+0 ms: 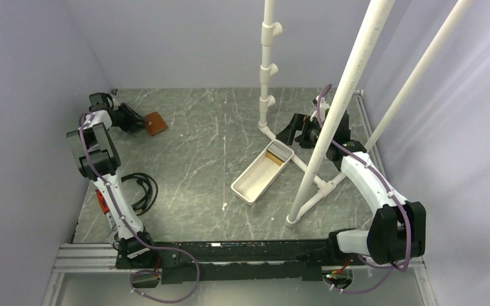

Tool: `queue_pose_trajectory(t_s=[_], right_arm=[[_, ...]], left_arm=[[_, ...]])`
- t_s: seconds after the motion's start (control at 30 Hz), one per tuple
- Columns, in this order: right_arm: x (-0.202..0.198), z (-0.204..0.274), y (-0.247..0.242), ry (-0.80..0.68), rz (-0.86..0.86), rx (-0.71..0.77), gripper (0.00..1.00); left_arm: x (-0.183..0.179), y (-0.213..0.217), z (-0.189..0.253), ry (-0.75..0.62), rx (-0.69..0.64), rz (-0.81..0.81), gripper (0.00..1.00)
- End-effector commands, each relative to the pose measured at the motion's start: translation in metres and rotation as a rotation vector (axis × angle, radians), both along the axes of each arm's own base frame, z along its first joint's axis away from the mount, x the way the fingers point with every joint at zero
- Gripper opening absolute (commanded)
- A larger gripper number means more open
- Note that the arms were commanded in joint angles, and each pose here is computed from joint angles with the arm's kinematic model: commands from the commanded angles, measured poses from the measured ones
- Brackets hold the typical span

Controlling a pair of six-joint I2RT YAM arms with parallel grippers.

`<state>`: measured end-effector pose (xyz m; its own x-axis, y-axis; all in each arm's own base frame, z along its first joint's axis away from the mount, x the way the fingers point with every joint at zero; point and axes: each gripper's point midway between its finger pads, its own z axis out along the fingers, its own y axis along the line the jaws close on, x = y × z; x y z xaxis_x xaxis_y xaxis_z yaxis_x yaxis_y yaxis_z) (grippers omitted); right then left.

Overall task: Put the credit cards into the card holder
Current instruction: Pick up the card holder from the center of the board.

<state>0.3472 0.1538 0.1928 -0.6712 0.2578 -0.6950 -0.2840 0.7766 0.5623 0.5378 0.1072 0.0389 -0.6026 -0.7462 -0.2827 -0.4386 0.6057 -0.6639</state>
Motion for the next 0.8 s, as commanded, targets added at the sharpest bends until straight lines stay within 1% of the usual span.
queue_pose_trajectory(t_s=[0.0, 0.03, 0.1, 0.17, 0.27, 0.4, 0.5, 0.6, 0.67, 0.77], right_arm=[[0.005, 0.008, 0.004, -0.046, 0.015, -0.012, 1.0], [0.005, 0.007, 0.007, -0.046, 0.021, -0.014, 1.0], [0.006, 0.002, 0.014, -0.039, 0.03, -0.035, 1.0], [0.006, -0.004, 0.023, -0.029, 0.034, -0.069, 1.0], [0.007, -0.014, 0.035, -0.004, 0.035, -0.074, 1.0], [0.009, -0.02, 0.047, 0.027, 0.05, -0.013, 1.0], [0.013, -0.018, 0.056, 0.038, 0.071, 0.028, 1.0], [0.019, -0.013, 0.062, 0.032, 0.078, 0.063, 1.0], [0.023, -0.014, 0.068, 0.043, 0.082, 0.087, 1.0], [0.033, -0.006, 0.083, 0.015, 0.11, 0.133, 1.0]], left_arm=[[-0.003, -0.012, -0.025, 0.048, -0.04, -0.057, 0.31], [-0.004, -0.018, -0.026, 0.048, -0.057, -0.07, 0.24], [-0.006, -0.031, -0.021, 0.032, -0.088, -0.097, 0.13], [-0.007, -0.054, -0.008, -0.005, -0.124, -0.137, 0.0], [-0.013, -0.099, 0.014, -0.059, -0.201, -0.209, 0.0], [-0.023, -0.174, 0.051, -0.138, -0.301, -0.341, 0.0], [-0.035, -0.227, 0.08, -0.205, -0.348, -0.457, 0.0], [-0.045, -0.263, 0.103, -0.286, -0.382, -0.555, 0.0], [-0.057, -0.288, 0.114, -0.312, -0.402, -0.628, 0.0], [-0.068, -0.309, 0.126, -0.358, -0.443, -0.689, 0.0]])
